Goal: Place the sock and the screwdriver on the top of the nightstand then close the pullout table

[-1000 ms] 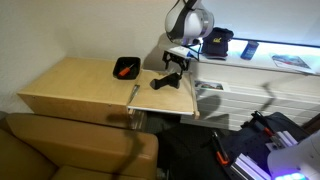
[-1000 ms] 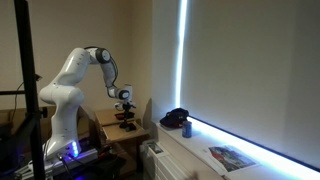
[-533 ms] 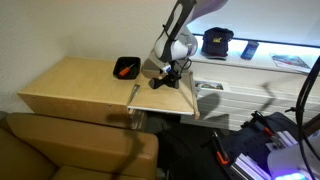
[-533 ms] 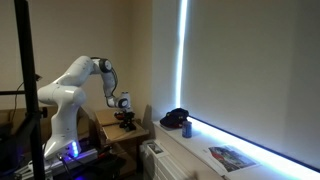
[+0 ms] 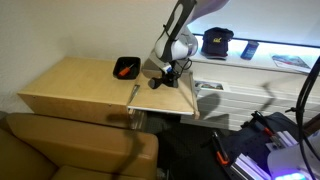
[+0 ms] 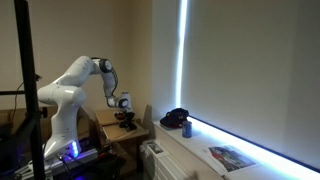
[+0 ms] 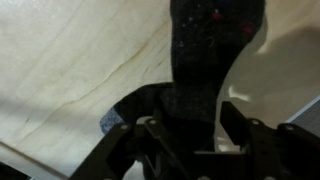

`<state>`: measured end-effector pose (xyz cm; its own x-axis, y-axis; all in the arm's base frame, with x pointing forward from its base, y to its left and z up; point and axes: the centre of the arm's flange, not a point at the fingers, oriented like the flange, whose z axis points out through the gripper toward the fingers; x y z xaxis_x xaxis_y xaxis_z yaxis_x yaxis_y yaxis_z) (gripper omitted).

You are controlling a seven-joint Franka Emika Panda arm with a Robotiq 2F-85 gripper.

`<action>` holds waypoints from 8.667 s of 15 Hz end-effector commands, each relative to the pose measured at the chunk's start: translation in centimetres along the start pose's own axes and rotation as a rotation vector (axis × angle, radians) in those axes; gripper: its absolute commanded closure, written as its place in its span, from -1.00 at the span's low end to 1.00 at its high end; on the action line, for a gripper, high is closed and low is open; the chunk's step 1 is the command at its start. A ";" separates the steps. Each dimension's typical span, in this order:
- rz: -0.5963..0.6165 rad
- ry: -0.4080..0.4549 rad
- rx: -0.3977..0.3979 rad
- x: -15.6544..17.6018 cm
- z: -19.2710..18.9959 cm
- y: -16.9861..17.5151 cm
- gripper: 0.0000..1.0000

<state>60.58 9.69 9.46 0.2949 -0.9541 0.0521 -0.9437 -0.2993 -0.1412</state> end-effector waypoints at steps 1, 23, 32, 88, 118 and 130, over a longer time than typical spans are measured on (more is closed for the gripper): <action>0.026 -0.022 -0.027 0.8 0.3 0.9 0.39; -0.476 -0.363 0.247 -12.8 -17.9 -4.2 0.98; -0.662 -0.394 0.360 -24.0 -10.4 -11.0 0.98; -0.481 -0.084 0.201 -13.5 -2.9 -15.2 -1.00; -0.509 -0.111 0.229 -14.7 -2.5 -16.3 0.84; -0.636 -0.361 0.250 -17.9 -16.9 -14.7 0.84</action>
<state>70.00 32.59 24.27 0.8089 -0.5879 0.0042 -0.5322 -0.7354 -0.4194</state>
